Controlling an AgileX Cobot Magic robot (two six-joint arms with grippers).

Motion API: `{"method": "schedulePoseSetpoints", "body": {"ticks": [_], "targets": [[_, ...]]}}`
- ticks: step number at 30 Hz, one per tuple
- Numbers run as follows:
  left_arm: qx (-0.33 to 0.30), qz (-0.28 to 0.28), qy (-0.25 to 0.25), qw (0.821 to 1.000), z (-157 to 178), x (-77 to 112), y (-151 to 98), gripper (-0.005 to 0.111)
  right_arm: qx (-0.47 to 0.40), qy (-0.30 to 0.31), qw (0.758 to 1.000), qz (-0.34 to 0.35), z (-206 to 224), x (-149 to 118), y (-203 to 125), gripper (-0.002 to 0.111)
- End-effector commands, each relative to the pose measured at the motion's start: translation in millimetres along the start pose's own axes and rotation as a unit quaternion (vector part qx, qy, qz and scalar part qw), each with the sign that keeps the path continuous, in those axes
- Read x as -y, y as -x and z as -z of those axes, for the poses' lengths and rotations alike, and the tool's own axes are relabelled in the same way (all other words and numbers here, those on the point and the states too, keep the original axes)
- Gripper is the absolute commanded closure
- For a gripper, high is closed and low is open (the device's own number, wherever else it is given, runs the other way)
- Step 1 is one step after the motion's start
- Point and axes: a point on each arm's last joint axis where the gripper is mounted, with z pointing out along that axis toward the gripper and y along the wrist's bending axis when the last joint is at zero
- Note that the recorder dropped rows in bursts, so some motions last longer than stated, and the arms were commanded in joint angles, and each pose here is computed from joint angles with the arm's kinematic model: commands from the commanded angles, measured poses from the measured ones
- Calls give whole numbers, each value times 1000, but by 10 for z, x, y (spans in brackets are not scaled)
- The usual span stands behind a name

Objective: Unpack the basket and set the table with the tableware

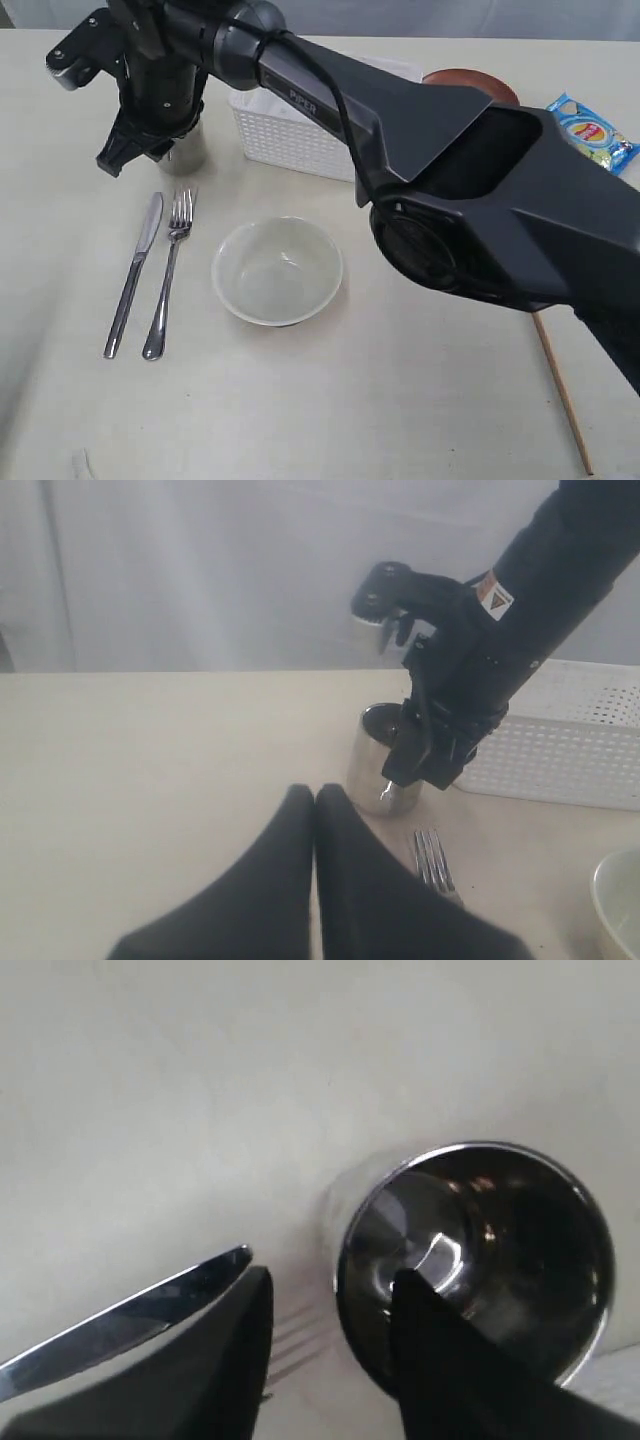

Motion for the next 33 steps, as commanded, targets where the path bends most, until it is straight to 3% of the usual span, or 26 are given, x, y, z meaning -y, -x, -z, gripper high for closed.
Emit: {"method": "schedulePoseSetpoints", "body": {"ticks": [1, 6, 10, 14, 20, 33], "targets": [[4, 2, -1, 1000, 1, 1, -2, 107, 43, -20, 999, 3, 207, 72, 108, 70], [4, 3, -1, 1000, 1, 2, -2, 107, 42, -42, 998, -4, 721, 197, 142, 72], [4, 3, -1, 1000, 1, 2, -2, 107, 40, -81, 995, -37, 1129, 407, 103, 108], [4, 3, -1, 1000, 1, 2, -2, 107, 68, -73, 990, -97, 1407, 634, 58, 109], [4, 3, -1, 1000, 1, 2, -2, 107, 107, -51, 985, -124, 1773, 741, 41, 109], [4, 2, -1, 1000, 1, 1, -2, 107, 139, -27, 981, -130, 2045, 710, 54, 109]]}}
